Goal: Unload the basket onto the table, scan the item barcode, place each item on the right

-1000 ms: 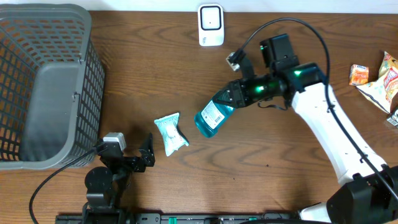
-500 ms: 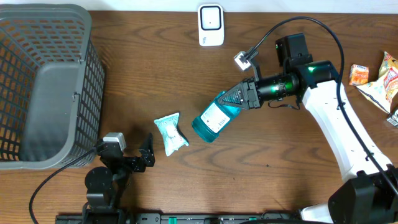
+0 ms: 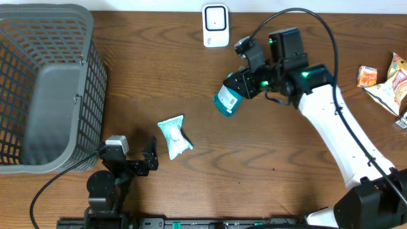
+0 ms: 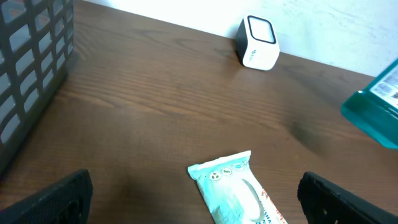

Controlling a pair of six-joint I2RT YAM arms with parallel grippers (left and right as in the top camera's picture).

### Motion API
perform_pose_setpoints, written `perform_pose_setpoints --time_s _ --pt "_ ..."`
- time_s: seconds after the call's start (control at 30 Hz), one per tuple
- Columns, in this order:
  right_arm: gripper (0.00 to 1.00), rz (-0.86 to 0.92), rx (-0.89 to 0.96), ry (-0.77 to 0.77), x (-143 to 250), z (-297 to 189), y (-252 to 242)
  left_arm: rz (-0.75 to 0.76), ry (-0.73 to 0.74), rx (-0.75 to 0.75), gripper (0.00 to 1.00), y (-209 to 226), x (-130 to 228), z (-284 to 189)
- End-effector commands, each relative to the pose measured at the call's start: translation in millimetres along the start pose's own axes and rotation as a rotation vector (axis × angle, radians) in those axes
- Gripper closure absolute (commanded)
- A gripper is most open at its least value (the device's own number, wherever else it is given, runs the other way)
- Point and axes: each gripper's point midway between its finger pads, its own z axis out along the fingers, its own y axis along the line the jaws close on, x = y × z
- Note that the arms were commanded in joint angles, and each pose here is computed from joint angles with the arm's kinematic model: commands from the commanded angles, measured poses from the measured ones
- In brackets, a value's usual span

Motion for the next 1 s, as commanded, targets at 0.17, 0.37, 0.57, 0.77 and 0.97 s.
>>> perform_pose_setpoints --time_s 0.17,0.37,0.57,0.77,0.97 --pt "0.98 -0.073 0.565 -0.141 -41 -9 -45 -0.003 0.033 0.000 0.02 2 12 2" --pt "0.95 -0.133 0.677 -0.183 -57 12 -67 -0.003 0.033 0.000 0.02 2 12 2" --pt "0.95 -0.189 0.813 -0.179 -89 38 -96 -0.002 0.033 0.000 0.02 2 12 2" --pt "0.94 -0.249 0.956 -0.178 -134 65 -126 -0.003 0.033 0.000 0.02 2 12 2" --pt "0.96 -0.329 1.079 -0.172 -163 95 -149 -0.003 0.033 0.000 0.02 2 12 2"
